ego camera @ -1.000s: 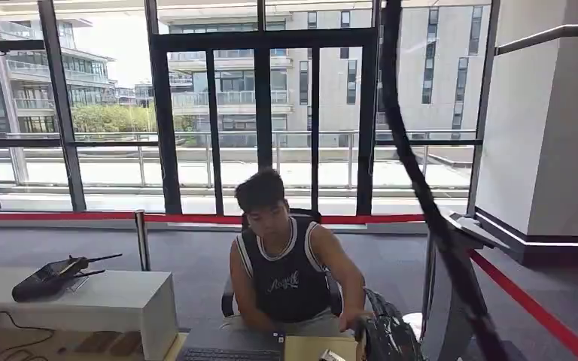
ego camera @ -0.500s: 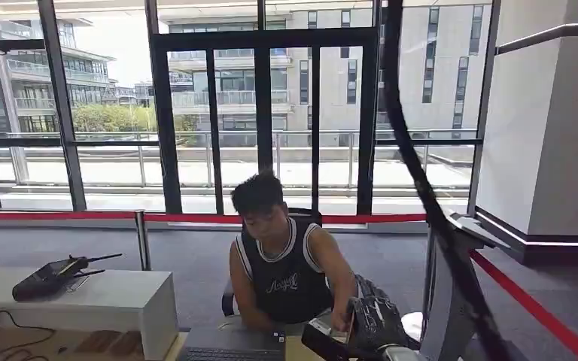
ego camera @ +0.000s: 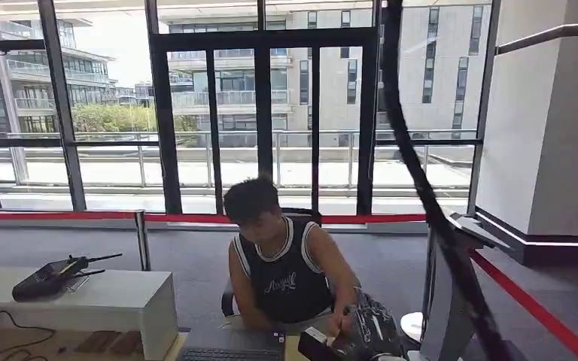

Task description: Pass the card to the sensor for recognition and then transmit it.

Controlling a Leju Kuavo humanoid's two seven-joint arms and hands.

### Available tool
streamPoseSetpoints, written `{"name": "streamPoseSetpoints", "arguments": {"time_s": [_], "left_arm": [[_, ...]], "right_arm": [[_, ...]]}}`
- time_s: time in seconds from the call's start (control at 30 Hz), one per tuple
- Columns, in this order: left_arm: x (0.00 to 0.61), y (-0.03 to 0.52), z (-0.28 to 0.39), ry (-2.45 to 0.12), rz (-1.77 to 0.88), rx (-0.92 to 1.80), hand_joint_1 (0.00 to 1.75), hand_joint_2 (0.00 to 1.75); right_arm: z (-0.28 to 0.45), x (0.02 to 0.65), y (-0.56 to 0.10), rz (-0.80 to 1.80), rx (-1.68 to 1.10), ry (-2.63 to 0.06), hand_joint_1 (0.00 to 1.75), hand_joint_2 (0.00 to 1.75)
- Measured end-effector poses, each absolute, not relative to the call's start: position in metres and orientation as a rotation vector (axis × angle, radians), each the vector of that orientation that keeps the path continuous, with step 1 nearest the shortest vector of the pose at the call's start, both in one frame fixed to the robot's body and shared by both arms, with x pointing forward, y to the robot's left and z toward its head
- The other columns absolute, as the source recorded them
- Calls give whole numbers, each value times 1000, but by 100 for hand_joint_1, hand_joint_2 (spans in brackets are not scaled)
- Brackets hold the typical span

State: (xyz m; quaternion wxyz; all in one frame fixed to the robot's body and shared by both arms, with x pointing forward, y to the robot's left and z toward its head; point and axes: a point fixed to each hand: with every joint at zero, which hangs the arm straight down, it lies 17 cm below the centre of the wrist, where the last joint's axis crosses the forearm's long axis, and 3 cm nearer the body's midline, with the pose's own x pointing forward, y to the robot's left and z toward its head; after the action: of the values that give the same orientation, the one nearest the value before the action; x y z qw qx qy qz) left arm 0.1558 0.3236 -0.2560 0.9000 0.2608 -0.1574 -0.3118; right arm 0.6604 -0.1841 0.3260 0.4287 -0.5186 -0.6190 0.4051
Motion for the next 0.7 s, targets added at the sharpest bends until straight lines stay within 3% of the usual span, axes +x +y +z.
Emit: {"name": "streamPoseSetpoints", "arguments": {"time_s": [0.3, 0.57, 0.7], "left_arm": [[155, 324, -256, -328, -641, 542, 0, 0], [146, 326, -257, -323, -607, 543, 0, 0], [137, 327, -259, -318, -580, 542, 0, 0]], "right_arm": [[325, 661, -190, 1022, -1333, -1547, 0, 0], [385, 637, -185, 1072, -1736, -1781, 0, 0], [375, 621, -212, 1119, -1906, -1754, 0, 0]]}}
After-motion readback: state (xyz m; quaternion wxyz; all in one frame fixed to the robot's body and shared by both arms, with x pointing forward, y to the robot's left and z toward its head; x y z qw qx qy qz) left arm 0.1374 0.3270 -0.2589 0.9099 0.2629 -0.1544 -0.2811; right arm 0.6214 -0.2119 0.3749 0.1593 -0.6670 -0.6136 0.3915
